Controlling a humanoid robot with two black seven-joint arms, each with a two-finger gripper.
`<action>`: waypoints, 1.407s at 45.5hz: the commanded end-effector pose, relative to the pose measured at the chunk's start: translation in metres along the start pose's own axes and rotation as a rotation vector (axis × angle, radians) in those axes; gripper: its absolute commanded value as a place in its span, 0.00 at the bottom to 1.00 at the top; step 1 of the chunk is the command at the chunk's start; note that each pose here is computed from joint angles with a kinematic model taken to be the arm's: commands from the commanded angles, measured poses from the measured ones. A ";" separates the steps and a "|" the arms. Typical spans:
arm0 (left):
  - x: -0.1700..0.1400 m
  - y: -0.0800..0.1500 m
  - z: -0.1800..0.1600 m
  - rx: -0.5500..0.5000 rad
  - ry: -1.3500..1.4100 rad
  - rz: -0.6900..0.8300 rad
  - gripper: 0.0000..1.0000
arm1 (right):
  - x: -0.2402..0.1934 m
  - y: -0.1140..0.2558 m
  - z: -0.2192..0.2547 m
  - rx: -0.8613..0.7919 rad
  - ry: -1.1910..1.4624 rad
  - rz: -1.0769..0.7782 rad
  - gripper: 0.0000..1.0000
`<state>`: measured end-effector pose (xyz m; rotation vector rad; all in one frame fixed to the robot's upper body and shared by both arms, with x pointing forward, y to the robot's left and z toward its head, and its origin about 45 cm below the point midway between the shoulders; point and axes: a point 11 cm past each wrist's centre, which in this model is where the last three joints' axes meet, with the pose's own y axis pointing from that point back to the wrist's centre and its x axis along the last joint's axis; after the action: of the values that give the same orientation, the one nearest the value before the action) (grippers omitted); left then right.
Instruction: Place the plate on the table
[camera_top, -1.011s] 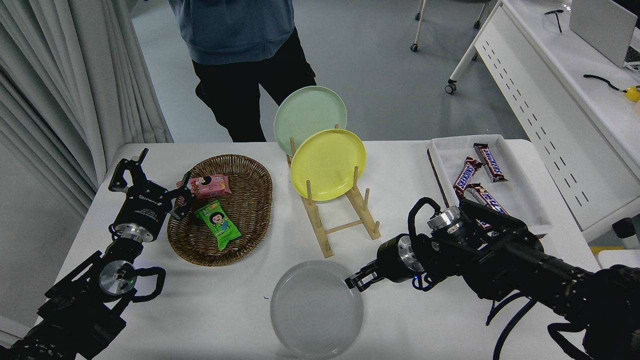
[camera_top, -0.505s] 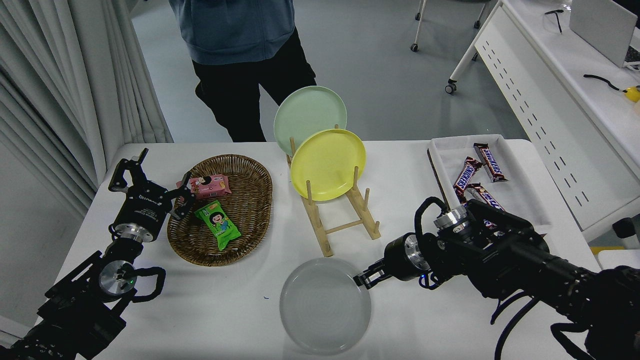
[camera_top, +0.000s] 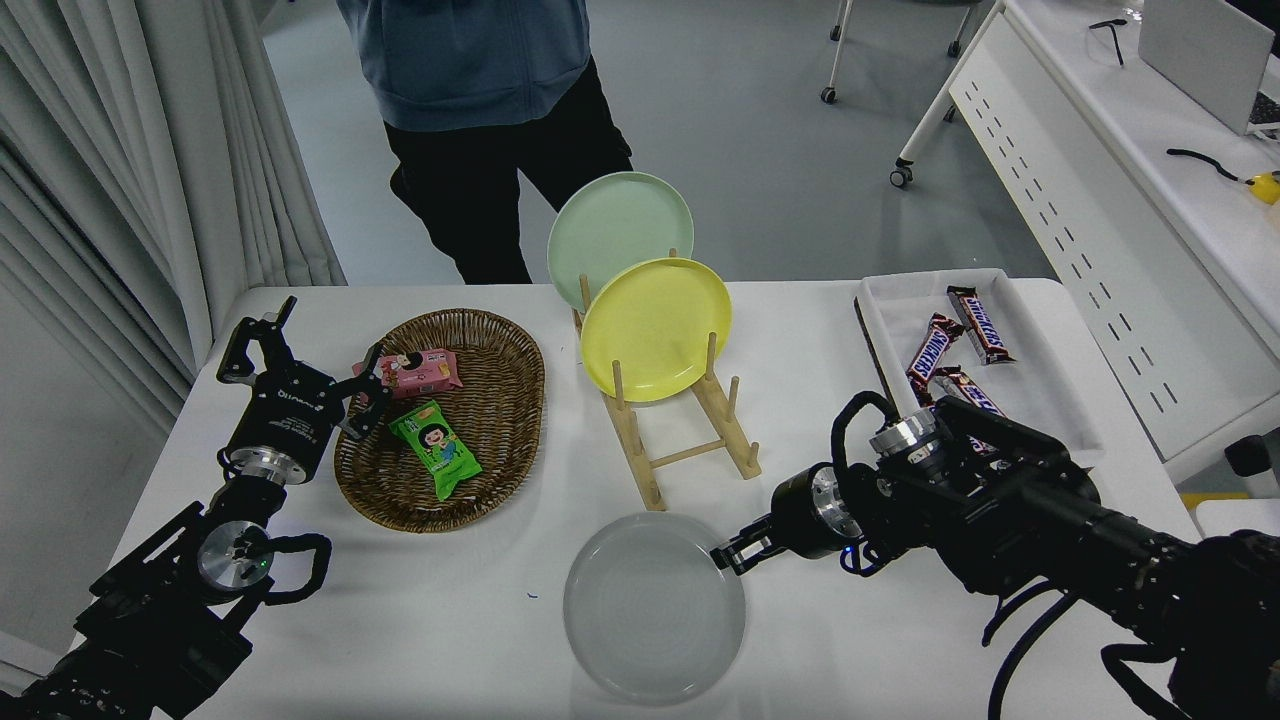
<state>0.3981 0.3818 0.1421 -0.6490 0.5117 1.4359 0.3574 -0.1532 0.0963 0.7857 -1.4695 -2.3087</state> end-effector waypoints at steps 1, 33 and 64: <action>0.000 0.000 0.000 0.000 -0.001 0.001 1.00 | -0.001 0.000 0.000 -0.004 -0.004 -0.005 0.42; 0.000 0.000 0.000 0.000 0.000 -0.001 1.00 | -0.013 0.020 0.039 -0.136 0.117 -0.045 1.00; 0.000 0.000 0.000 -0.001 -0.001 0.001 1.00 | -0.078 0.156 0.094 -0.166 0.419 -0.332 1.00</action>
<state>0.3981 0.3818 0.1421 -0.6485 0.5116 1.4356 0.3517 -0.1140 0.2337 1.2506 -1.0581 -2.3031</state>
